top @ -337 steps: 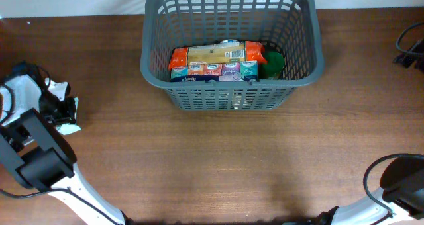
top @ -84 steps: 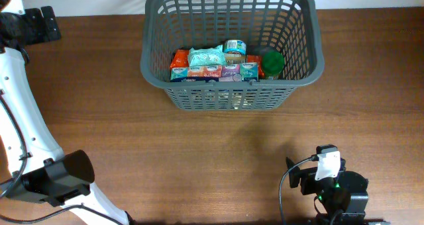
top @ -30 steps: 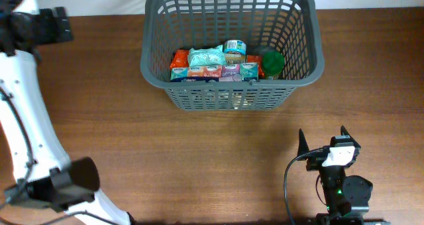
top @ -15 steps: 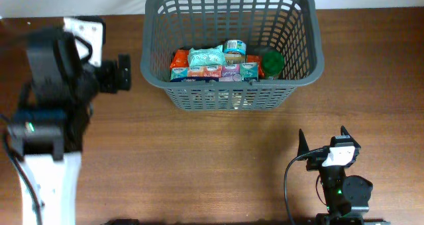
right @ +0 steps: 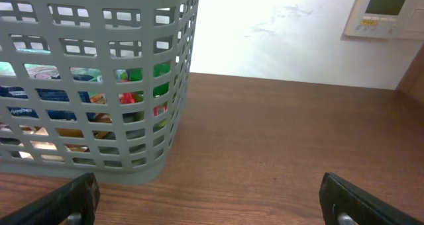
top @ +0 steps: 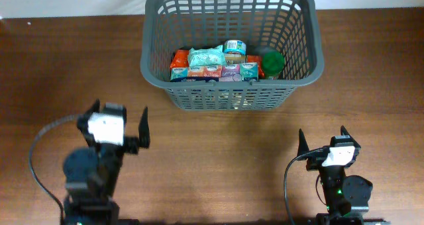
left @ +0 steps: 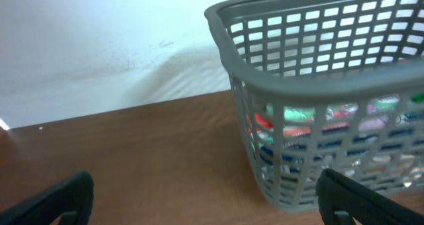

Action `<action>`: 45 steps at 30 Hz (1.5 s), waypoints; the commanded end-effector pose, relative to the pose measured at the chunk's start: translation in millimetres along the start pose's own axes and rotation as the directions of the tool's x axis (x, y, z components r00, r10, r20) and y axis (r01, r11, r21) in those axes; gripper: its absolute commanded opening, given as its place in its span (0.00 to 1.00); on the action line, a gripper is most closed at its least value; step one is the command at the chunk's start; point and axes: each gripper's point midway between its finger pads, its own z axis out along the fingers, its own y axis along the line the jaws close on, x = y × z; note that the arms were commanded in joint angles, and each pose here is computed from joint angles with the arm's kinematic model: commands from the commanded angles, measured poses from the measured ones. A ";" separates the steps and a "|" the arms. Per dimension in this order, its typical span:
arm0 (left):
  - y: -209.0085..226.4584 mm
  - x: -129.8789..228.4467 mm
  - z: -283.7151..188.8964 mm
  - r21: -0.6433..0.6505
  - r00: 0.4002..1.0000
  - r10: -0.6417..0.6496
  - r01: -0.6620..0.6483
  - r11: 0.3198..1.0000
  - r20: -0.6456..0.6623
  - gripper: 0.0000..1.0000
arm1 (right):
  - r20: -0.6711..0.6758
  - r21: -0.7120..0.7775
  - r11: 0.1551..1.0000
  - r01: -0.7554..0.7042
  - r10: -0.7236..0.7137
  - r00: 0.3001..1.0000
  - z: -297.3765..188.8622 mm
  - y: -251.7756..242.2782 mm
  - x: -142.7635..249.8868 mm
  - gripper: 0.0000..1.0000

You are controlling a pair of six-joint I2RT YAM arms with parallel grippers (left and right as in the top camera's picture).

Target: Pack container

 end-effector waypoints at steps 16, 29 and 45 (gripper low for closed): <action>-16.9 92.4 -14.3 0.012 0.999 -0.001 0.001 1.000 0.042 0.99 | -0.002 0.008 1.000 0.000 0.000 1.000 0.2 -0.7 2.7 0.99; -19.5 112.9 -11.3 0.013 0.999 -0.002 0.002 1.000 0.033 0.99 | -0.002 0.008 1.000 0.000 0.000 1.000 0.2 -0.7 2.7 0.99; -18.3 113.3 -11.2 0.006 0.999 -0.002 0.002 1.000 0.032 0.99 | -0.002 0.008 1.000 0.000 0.000 1.000 0.2 -0.7 2.7 0.99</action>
